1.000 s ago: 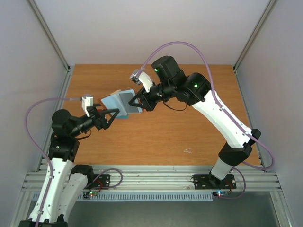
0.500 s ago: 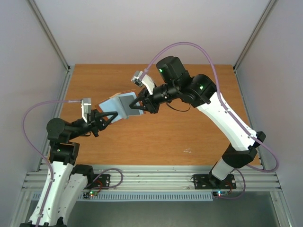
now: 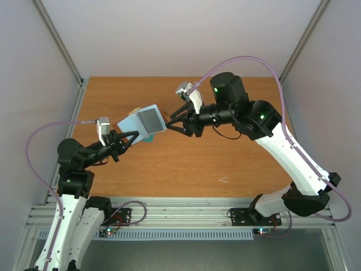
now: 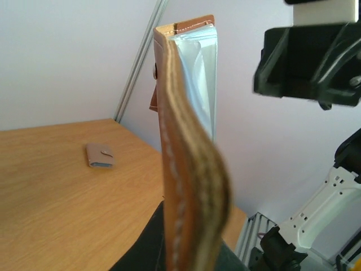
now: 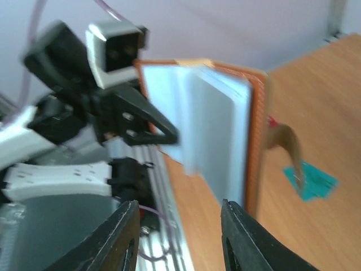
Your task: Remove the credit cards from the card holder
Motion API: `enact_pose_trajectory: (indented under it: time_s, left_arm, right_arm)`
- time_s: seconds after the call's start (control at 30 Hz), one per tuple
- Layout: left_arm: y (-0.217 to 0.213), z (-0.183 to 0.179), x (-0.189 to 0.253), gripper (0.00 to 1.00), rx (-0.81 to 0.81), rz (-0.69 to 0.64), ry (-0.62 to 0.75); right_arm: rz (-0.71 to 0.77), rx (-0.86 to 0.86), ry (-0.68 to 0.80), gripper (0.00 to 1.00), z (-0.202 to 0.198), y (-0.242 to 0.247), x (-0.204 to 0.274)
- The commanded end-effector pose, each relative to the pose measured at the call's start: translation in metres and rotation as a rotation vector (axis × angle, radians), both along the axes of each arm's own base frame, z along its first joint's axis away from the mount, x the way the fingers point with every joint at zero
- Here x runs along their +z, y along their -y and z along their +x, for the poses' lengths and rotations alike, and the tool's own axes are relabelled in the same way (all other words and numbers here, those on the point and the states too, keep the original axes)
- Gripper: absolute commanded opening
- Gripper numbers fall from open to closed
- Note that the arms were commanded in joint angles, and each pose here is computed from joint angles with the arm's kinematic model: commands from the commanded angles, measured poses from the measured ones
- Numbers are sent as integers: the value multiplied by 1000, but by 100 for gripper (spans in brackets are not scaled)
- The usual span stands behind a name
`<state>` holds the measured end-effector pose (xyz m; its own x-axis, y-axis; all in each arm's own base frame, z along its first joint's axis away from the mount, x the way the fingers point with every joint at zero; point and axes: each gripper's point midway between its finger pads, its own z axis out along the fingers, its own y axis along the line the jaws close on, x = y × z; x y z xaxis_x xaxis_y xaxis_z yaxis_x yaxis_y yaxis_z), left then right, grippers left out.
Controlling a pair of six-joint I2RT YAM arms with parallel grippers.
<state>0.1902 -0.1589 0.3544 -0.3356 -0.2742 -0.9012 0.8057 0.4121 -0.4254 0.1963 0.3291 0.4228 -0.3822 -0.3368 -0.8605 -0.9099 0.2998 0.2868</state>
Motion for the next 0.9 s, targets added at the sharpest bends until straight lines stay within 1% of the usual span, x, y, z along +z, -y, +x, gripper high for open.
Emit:
enact_pose_trajectory:
  time_s: [0.0,0.07,0.27,0.4,0.6,0.87]
  left_arm:
    - [0,-12,27,0,7,62,203]
    - [-1,-12,28,0,24,76,219]
    - [0,-19,30,0,1,75,228]
    - [0,-21,31,0,-4,77,240]
    - [1,-23,31,0,-14,78,245]
    - [2,-25,31,0,-25,73,250]
  right_arm:
    - [170,231,-52,39,-33,-24,31]
    - [185,261,-71,40,-34,-32,29]
    - [142,148,-73,38,-5,-44,14]
    - [113,77,-53,41,7,-40,7]
    - [102,21,-37,48,15,-33,2]
    - [107,71,-79,49,12,-42,0]
